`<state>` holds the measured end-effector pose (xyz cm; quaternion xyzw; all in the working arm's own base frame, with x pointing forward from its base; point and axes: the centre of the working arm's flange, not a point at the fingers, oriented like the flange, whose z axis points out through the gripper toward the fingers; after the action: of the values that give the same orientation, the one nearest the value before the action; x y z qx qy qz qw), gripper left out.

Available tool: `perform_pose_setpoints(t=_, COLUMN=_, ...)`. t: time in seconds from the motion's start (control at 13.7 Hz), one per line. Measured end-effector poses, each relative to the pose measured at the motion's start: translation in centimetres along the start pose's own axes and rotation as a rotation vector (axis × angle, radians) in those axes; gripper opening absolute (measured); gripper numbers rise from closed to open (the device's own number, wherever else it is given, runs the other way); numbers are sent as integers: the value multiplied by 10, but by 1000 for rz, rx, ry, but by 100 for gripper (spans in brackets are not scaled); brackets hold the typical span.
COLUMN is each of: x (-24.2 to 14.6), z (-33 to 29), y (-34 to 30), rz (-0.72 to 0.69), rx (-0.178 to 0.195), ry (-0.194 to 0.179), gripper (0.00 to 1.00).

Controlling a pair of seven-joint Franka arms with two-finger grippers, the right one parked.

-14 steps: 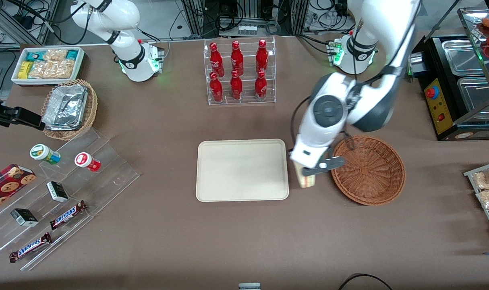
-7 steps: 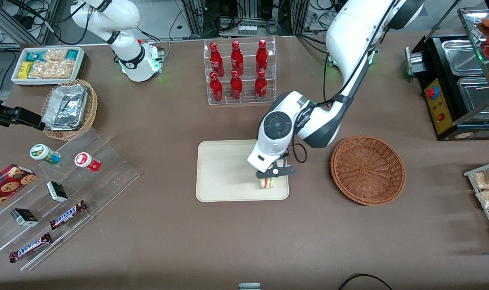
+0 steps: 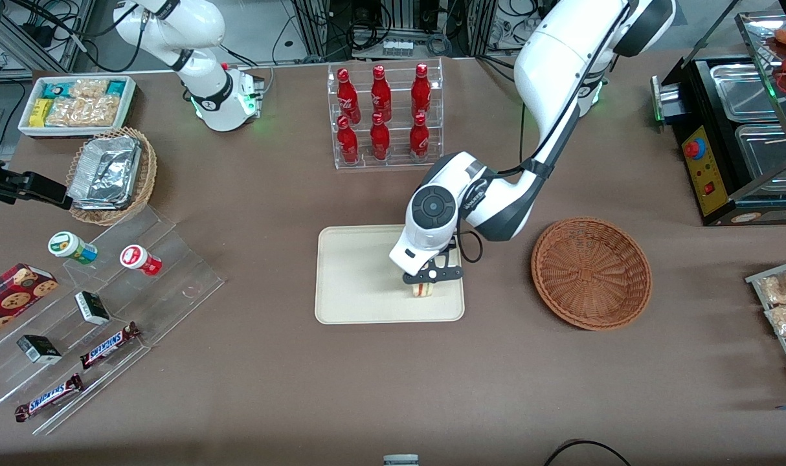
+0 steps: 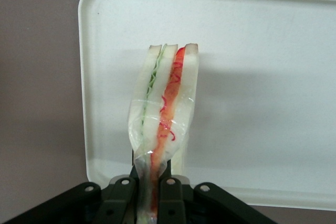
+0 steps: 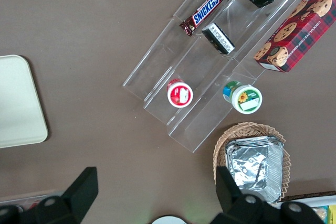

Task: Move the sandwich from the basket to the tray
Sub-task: 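Lower the sandwich onto the tray and open the left gripper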

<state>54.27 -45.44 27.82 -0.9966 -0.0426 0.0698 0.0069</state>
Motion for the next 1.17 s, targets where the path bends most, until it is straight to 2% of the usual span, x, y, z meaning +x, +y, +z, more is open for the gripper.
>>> perform_pose_setpoints(t=0.15, x=1, z=6, y=-1, rz=4, rx=18, ry=-4, gripper=15)
perform_pose_setpoints(t=0.51, x=3, z=23, y=-3, rz=4, rx=35, ry=-19, gripper=15)
perform_pose_setpoints(t=0.95, x=7, z=35, y=0, rz=4, rx=37, ry=-26, gripper=15)
perform_pose_setpoints(t=1.02, x=6, z=35, y=2, rz=8, rx=39, ry=-24, gripper=21)
perform_pose_setpoints(t=1.17, x=4, z=32, y=6, rz=17, rx=38, ry=-15, gripper=40)
